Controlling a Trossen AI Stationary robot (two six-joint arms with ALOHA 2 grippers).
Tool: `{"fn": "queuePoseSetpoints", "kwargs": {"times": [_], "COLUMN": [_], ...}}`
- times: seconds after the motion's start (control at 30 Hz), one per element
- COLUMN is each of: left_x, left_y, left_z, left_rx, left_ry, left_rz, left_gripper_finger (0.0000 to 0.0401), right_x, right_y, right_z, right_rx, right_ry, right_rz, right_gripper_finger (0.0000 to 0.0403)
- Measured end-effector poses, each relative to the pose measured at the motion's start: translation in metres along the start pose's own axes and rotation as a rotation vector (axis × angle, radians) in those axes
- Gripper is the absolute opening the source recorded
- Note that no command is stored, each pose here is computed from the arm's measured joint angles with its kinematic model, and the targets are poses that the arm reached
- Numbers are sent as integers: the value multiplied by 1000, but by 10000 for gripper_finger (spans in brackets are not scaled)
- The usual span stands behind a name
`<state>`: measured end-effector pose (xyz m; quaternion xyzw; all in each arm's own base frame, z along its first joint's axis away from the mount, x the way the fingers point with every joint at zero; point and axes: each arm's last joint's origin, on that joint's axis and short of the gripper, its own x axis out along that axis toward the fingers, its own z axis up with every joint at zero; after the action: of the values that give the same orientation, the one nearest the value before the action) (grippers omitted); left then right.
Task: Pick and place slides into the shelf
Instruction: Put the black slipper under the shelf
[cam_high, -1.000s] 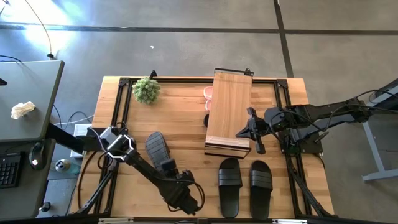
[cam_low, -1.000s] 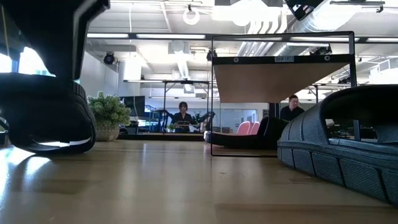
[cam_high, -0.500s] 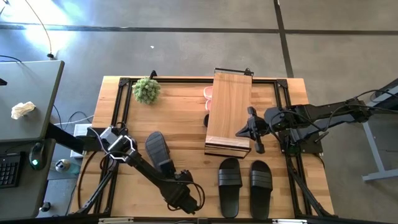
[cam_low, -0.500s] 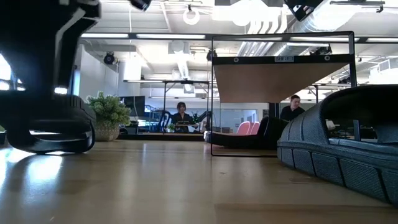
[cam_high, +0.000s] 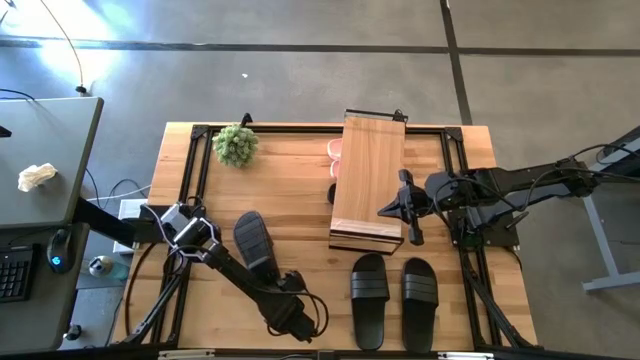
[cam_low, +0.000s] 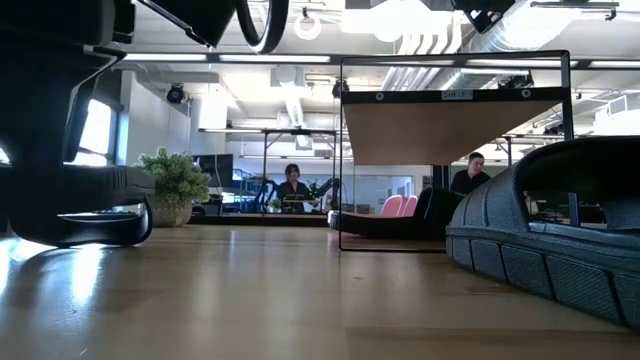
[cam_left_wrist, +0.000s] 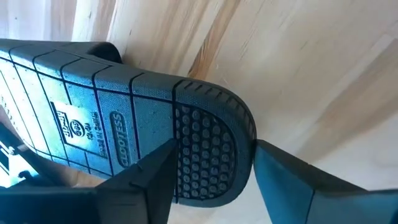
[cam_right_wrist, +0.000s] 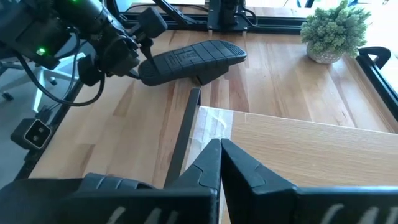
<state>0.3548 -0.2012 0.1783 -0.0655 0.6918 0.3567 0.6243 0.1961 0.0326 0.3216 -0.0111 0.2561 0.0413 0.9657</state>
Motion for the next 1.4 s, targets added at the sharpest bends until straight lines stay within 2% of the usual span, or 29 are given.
{"fn": "queuePoseSetpoints", "kwargs": {"times": [0.2,0.33,0.47,0.6,0.87,0.93,1.13,1.23,1.4], "left_x": [-10,-46,-79,-94,-81,-74,-53,-33,-3], "left_y": [1,9,24,35,33,30,35,45,65], "left_z": [-5,-21,-46,-67,-89,-94,-94,-97,-104], "left_rx": [-138,-255,-436,-608,-868,-898,-955,-979,-1010], "left_ry": [55,-35,-161,-166,-121,-117,-142,-143,-117], "left_rz": [-51,-152,-252,-322,-302,-320,-539,-587,-726], "left_gripper_finger": [162,143,125,109,75,66,50,49,55], "right_x": [0,0,0,0,0,-1,-1,-1,-1], "right_y": [0,-1,-1,0,5,6,7,8,10], "right_z": [0,0,0,0,0,0,0,0,0], "right_rx": [34,75,112,175,257,261,235,233,228], "right_ry": [-1,-2,-3,-1,28,35,40,42,44], "right_rz": [-7,-24,-21,-9,161,195,245,254,264], "right_gripper_finger": [1,1,1,1,1,1,1,1,1]}}
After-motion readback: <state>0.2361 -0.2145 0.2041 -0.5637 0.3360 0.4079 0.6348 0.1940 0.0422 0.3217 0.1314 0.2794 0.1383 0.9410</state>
